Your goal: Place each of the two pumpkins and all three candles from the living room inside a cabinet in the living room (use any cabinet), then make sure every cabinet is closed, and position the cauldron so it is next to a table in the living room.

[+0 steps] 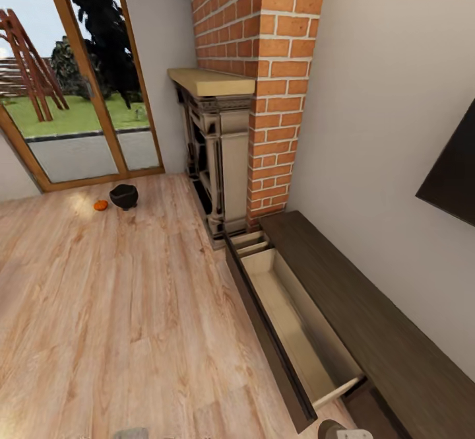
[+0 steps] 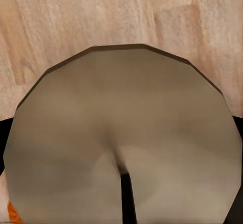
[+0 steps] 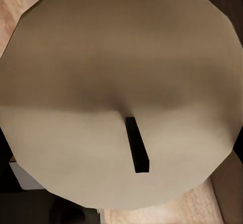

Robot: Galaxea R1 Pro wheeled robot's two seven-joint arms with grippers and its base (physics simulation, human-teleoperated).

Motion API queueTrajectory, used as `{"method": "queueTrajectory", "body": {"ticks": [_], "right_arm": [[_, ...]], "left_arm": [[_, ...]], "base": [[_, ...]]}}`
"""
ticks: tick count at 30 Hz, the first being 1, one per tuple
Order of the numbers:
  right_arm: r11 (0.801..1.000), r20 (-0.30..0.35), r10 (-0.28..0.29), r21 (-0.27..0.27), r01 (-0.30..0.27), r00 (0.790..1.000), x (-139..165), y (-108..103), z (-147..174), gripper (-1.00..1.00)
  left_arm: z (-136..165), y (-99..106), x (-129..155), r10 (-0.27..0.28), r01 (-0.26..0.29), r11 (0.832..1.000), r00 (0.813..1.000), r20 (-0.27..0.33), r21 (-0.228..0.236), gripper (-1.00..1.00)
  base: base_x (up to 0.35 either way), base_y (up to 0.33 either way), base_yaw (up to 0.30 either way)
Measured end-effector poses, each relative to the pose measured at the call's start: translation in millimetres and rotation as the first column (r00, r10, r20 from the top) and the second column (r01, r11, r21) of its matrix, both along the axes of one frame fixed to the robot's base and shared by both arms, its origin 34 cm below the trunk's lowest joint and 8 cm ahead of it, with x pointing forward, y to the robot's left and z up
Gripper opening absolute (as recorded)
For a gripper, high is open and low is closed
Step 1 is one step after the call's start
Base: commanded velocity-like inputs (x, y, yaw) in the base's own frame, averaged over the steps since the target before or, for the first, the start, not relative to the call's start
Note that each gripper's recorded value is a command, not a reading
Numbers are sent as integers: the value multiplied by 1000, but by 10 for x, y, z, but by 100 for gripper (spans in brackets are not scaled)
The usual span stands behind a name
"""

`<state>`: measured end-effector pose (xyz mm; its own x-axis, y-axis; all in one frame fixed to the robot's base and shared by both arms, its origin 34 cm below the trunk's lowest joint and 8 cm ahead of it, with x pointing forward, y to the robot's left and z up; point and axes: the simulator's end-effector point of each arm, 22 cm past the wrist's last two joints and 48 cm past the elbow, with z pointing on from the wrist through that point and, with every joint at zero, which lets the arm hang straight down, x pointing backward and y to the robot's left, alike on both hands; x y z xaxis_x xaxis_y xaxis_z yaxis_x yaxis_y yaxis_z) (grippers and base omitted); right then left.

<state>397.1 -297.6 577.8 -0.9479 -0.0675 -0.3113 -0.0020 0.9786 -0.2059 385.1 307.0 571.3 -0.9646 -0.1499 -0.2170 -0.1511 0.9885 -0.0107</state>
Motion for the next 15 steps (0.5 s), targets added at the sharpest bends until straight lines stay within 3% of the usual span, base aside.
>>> {"method": "queueTrajectory", "body": {"ticks": [15], "right_arm": [[1000, -2, 2, 0, -2, 1000, -5, 0, -4, -100]], "left_arm": [[-3, 0, -4, 1, -1, 1000, 1000, -1, 0, -100]], "base": [[0, 0, 289]]}}
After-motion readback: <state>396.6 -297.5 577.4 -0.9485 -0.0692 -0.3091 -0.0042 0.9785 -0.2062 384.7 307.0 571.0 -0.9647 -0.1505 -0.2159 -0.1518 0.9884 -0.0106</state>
